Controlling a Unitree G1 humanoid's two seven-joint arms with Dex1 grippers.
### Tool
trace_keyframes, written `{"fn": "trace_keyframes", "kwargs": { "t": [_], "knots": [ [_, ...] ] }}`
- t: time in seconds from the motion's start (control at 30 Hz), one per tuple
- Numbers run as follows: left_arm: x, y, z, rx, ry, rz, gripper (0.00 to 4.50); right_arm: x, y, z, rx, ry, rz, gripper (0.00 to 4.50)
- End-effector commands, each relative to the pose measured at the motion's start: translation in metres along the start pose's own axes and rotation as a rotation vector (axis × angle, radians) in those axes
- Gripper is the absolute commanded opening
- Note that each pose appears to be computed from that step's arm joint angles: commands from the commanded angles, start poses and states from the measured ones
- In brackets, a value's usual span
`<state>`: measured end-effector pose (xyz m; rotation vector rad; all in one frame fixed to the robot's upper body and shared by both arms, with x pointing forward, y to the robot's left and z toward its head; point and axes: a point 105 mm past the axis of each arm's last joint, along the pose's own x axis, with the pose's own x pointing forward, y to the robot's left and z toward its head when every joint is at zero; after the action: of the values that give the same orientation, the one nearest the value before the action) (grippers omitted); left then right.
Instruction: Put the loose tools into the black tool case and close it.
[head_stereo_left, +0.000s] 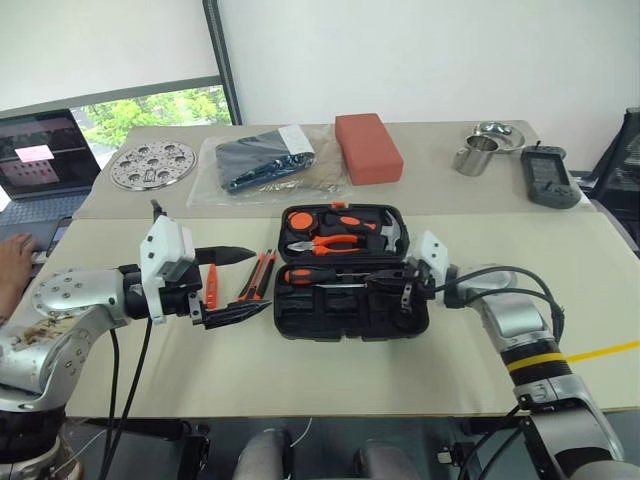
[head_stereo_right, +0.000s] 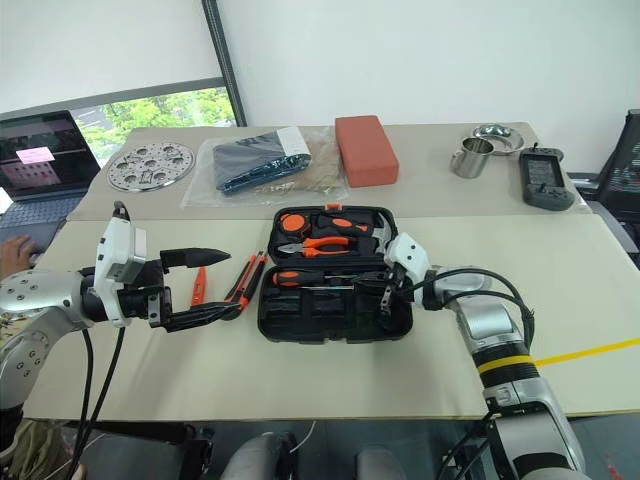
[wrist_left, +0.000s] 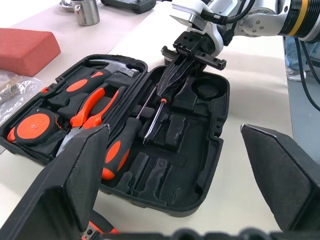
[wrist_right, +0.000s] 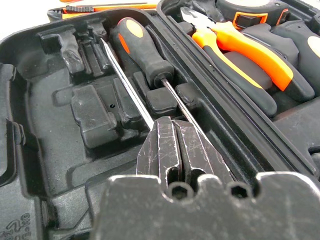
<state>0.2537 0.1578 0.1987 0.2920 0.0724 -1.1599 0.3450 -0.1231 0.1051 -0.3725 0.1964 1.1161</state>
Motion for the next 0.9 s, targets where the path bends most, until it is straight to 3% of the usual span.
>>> {"fn": "trace_keyframes", "kwargs": {
  "t": [0.03,0.63,0.9],
  "knots": [
    [-0.002,0.000,0.007,0.042,-0.008,0.000,4.50,0.006,0.013,-0.018,0.031,0.067,0.038,0.05],
    [-0.004,0.002,0.005,0.041,0.006,-0.002,4.50,0.009,0.026,-0.058,0.053,0.241,0.024,0.05],
    [-0.004,0.003,0.006,0.043,0.008,-0.005,4.50,0.017,0.016,-0.067,0.098,0.284,-0.078,0.05]
  ]
}}
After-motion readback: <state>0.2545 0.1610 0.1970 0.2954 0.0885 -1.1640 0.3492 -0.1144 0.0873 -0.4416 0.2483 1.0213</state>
